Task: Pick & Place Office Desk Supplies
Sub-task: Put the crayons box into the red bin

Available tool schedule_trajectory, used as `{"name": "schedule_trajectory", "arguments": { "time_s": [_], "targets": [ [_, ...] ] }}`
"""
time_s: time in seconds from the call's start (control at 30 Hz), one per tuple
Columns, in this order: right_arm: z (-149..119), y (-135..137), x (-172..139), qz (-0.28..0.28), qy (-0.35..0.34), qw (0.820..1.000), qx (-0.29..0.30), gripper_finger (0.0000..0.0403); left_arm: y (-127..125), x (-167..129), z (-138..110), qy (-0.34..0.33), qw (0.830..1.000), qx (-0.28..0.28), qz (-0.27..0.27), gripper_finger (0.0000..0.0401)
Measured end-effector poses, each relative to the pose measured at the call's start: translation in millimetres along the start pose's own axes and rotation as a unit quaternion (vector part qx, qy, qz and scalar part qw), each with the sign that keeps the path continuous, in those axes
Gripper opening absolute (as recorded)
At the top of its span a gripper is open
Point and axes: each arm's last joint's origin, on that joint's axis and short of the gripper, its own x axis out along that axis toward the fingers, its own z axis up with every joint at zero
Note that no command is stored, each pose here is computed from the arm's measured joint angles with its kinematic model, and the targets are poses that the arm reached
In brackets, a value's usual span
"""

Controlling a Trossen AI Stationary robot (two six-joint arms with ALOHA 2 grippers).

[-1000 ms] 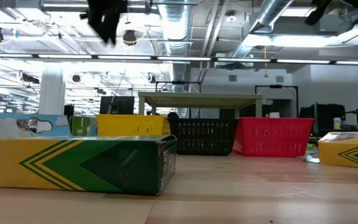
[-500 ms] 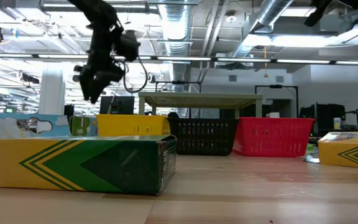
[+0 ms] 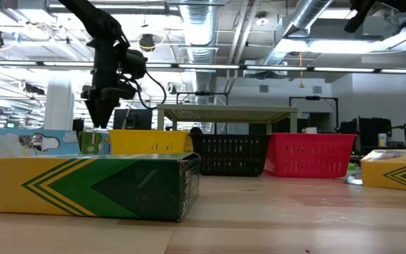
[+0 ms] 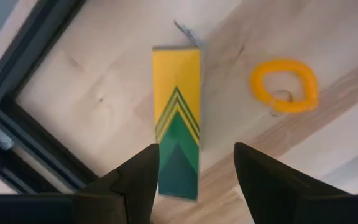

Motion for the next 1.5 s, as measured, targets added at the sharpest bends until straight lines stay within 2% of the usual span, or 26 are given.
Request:
{"name": "schedule_trajectory", "arguments": {
  "time_s": [0.4, 0.77, 0.97, 1.13, 1.33, 1.5],
  "targets": [
    [-1.4, -1.0, -0.1, -0.006, 0.007, 1.0, 0.003, 0.0179, -2.5, 23.8, -4.5, -0.024, 1.0, -0.004, 0.016, 0.0201],
    [-3.8, -2.5, -0.1, -0.014, 0.018, 1.0, 0.011, 0.0179, -4.8, 34.7, -9.0, -0.021, 1.0, -0.007, -0.01, 0.0201],
    [-3.7, -2.7, -0.1, -0.016, 0.018, 1.0, 0.011, 0.0179, -5.7, 36.4, -9.9, -0.019, 0.997, -0.065, -0.023, 0.0208],
    [-3.8, -3.3, -0.1, -0.024, 0.014, 1.0, 0.008, 0.0179, -6.2, 36.3, -9.3, -0.02, 0.993, -0.11, -0.042, 0.023],
    [-3.9, -3.4, -0.2, -0.025, 0.015, 1.0, 0.006, 0.0179, -19.9, 34.3, -8.5, -0.024, 0.995, -0.075, -0.061, 0.0275],
    [-4.0, -3.5, -0.2, -0.025, 0.015, 1.0, 0.006, 0.0179, -30.3, 32.4, -5.5, -0.041, 0.995, -0.059, -0.062, 0.0336]
  ]
}}
